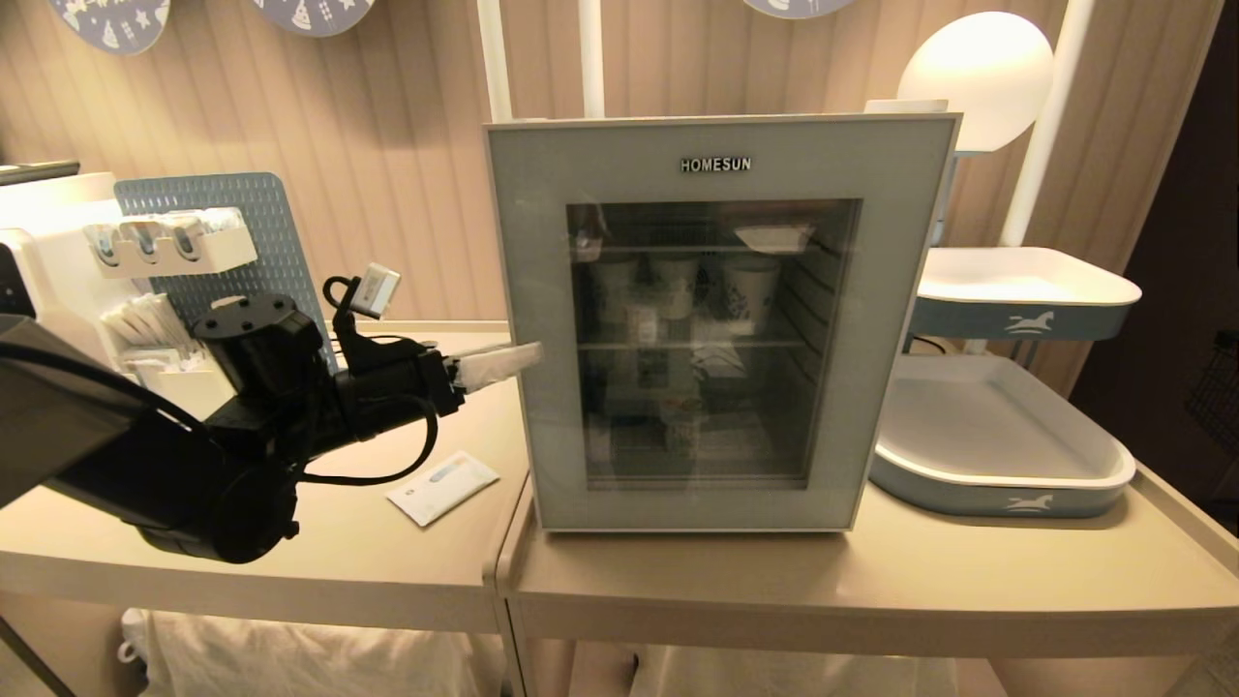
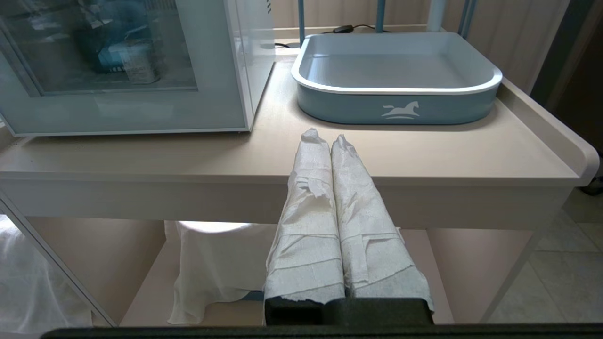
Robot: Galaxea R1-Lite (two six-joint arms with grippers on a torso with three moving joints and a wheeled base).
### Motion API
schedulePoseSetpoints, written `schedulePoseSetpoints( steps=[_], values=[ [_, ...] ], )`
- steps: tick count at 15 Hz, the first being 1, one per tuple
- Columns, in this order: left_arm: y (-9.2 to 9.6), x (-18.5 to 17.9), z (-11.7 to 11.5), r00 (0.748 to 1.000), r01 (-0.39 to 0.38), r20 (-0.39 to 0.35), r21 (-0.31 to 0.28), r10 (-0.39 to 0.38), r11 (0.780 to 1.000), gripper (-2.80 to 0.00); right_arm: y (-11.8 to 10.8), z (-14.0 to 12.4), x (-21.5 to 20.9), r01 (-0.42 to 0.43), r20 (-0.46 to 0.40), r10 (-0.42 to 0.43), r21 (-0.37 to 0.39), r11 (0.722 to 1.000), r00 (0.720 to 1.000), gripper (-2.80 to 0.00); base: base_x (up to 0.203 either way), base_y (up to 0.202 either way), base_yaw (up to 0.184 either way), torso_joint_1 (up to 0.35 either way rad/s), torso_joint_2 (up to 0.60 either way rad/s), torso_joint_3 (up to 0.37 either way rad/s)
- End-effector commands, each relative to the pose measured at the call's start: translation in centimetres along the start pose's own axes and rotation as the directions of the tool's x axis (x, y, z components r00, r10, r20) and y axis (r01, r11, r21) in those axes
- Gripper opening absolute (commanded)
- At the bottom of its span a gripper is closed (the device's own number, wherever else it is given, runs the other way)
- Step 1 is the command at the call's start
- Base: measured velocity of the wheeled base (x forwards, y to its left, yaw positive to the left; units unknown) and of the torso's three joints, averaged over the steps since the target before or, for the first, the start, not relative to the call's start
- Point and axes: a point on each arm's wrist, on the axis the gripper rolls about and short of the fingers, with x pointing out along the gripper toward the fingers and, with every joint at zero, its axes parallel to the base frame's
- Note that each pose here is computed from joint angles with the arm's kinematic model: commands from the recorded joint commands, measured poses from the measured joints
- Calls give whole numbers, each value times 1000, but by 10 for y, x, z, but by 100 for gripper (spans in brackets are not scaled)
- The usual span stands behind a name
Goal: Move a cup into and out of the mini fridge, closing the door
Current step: Open the freezer door
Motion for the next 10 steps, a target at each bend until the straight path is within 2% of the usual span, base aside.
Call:
schedulePoseSetpoints(
  steps=[1,5,10],
  values=[
    [0,3,-2,1000,18,-9,-9,-18,1000,0,0,0,0,0,-1,0,-1,1000,1000,-280,0,0,0,0,0,0],
    [-4,9,-11,999,35,-31,-31,-35,999,0,0,0,0,0,-1,0,-1,1000,1000,-280,0,0,0,0,0,0],
    [-23,3,-7,998,51,-27,-64,-53,997,0,0,0,0,0,-3,0,1,1000,1000,-280,0,0,0,0,0,0]
  ],
)
